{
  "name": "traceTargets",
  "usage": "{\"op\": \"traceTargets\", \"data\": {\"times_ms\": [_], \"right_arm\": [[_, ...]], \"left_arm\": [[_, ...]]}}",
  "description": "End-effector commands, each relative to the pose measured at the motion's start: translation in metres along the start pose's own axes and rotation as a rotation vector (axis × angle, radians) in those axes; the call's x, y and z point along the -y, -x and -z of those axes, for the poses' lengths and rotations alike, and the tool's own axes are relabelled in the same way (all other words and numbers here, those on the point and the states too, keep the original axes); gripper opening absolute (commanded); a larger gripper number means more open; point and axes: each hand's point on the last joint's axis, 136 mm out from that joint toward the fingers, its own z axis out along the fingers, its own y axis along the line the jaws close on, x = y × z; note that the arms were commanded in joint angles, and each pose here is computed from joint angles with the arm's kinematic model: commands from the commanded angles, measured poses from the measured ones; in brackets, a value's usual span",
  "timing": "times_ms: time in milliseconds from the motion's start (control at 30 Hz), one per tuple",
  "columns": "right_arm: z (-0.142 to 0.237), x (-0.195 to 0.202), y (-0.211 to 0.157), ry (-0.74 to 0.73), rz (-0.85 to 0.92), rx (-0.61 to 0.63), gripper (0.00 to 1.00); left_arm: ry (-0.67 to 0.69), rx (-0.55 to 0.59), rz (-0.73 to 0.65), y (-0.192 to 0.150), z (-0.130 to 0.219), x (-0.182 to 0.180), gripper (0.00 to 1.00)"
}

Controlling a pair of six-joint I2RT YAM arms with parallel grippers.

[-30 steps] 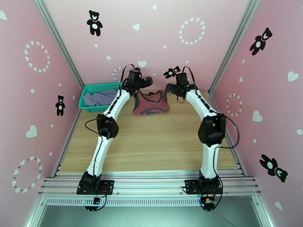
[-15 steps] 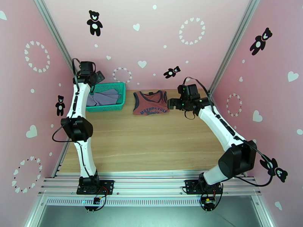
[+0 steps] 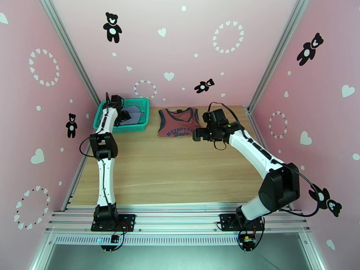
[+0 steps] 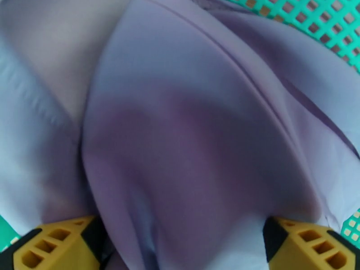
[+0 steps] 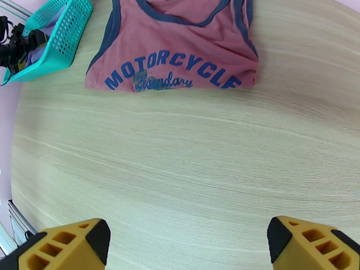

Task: Fold and stack the mixed laundry pile

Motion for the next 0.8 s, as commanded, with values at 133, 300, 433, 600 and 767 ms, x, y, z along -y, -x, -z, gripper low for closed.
{"op": "traceTargets", "data": {"times_ms": [133, 300, 433, 600, 767], "right_arm": [[-0.002, -0.002, -0.004, -0.006, -0.005, -0.014, 0.97], [0.015, -0.004, 0.000, -0.006, 0.003, 0.023, 0.97], [0.035, -0.008, 0.008, 0.005, 0.006, 0.074, 0.97], [0.056, -0.014, 0.015, 0.028, 0.012, 0.128, 0.97], [0.075, -0.021, 0.019, 0.062, 0.020, 0.173, 0.96]], "left_arm": [[-0.067, -0.070, 0.030, -0.017, -0.017, 0.014, 0.39], [-0.181, -0.045, 0.046, -0.003, 0.005, 0.034, 0.00], [-0.317, 0.092, 0.072, 0.042, 0.087, 0.052, 0.00], [-0.515, 0.258, 0.102, 0.079, 0.221, 0.061, 0.00], [-0.691, 0.261, 0.099, 0.065, 0.312, 0.066, 0.00]]}}
